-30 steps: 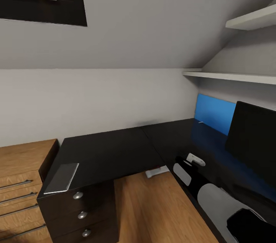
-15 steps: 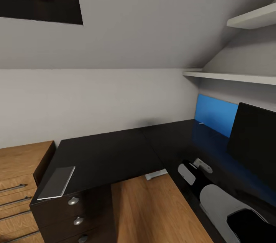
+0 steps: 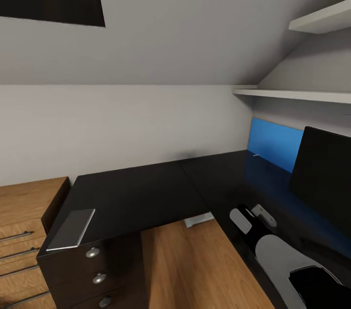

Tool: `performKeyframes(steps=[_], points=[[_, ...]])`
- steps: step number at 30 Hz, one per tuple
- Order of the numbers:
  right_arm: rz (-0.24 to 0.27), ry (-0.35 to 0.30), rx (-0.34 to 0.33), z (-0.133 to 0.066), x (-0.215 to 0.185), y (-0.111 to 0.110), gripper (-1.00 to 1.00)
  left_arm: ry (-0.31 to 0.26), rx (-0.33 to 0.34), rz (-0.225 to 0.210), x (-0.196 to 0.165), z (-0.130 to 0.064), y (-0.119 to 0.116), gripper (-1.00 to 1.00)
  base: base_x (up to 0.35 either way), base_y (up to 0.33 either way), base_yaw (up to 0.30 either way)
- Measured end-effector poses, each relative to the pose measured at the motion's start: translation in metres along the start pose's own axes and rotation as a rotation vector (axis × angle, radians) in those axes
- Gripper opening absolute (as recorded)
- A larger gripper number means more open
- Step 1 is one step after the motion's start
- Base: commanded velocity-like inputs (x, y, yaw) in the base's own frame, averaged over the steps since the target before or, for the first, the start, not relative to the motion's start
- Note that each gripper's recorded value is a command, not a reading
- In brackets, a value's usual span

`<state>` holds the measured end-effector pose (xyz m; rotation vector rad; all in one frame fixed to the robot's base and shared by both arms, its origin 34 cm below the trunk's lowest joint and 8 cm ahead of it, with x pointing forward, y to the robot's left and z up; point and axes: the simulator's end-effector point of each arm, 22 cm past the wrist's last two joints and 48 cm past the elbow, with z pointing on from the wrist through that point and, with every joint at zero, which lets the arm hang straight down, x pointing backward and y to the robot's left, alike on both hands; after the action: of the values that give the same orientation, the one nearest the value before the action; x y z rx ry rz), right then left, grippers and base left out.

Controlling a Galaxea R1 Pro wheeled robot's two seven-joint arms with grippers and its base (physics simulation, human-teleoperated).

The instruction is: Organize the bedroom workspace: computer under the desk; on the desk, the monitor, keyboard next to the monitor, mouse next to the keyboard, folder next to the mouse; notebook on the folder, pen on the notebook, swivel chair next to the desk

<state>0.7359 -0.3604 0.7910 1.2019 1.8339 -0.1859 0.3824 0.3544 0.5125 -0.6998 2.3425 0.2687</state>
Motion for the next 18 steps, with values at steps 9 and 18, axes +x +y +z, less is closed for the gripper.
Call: performKeyframes(steps=[9, 18], points=[[0.010, -0.003, 0.039, 0.008, 0.011, -0.015, -1.00, 0.000, 0.000, 0.000, 0.011, 0.011, 0.000, 1.00, 0.000, 0.000, 0.000], [0.009, -0.004, 0.041, 0.010, 0.014, -0.017, -1.00, 0.000, -0.001, -0.001, 0.014, 0.014, 0.001, 1.00, 0.000, 0.000, 0.000]])
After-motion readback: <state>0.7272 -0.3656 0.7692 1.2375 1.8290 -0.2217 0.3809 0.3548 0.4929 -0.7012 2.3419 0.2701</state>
